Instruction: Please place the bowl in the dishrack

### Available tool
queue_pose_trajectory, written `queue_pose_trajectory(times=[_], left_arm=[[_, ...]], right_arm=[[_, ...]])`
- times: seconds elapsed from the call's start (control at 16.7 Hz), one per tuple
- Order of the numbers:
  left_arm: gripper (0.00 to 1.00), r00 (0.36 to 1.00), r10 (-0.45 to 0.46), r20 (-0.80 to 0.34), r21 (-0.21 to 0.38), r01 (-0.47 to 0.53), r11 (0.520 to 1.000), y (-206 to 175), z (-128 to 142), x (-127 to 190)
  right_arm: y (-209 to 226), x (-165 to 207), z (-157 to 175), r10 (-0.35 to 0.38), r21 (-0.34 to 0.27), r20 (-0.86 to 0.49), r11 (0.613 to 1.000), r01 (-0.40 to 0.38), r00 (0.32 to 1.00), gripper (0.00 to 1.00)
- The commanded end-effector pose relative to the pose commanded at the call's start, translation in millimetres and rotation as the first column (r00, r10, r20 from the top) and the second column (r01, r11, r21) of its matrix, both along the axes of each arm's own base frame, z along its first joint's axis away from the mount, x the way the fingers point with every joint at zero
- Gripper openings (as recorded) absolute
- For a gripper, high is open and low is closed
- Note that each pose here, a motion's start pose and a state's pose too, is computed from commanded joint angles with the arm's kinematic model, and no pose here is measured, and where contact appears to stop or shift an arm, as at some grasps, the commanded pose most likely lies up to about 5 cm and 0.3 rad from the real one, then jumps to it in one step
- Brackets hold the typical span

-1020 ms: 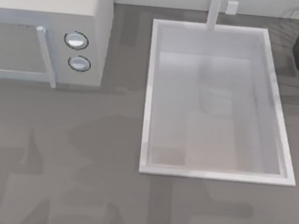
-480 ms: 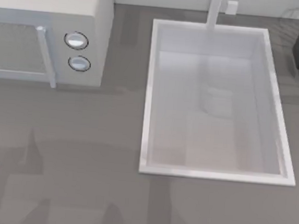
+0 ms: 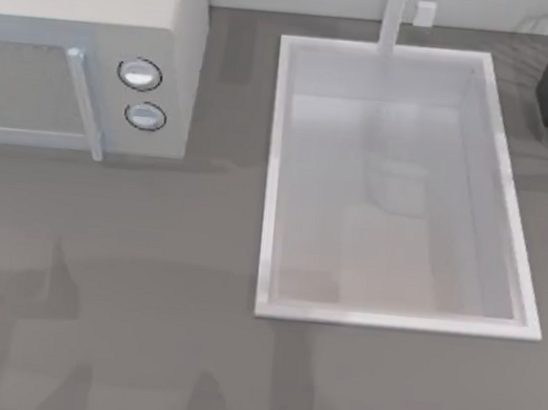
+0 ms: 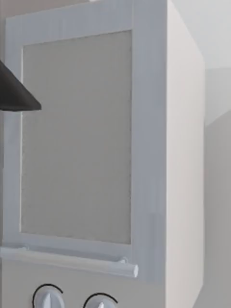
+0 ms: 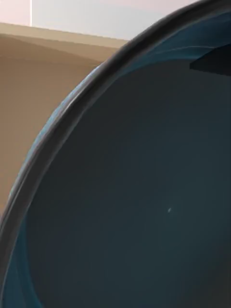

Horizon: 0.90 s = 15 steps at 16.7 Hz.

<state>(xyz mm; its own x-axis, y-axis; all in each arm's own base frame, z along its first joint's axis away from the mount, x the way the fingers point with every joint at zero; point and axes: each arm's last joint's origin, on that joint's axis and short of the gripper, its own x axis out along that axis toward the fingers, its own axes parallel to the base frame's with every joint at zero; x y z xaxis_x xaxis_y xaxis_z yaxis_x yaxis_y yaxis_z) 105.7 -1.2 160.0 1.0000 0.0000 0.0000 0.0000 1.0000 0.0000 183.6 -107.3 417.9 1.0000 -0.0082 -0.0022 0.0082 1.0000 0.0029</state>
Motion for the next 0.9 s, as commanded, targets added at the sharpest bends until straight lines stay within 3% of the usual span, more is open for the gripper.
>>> queue_pose_trajectory(times=[0.36,0.66,0.9], left_arm=[[1.00,1.000,0.000,0.000,0.000,0.000,1.000,0,0,0],[1.00,1.000,0.000,0.000,0.000,0.000,1.000,0,0,0],[1.00,1.000,0.000,0.000,0.000,0.000,1.000,0,0,0]], right_arm=[[-29,76,-43,-0.011,0.002,-0.006,1.000,0.011,1.000,0.00],[-29,155,-122,-0.008,-0.010,0.018,1.000,0.008,1.000,0.00],[-9,188,-180,-0.003,-0.007,0.014,1.000,0.003,1.000,0.00]])
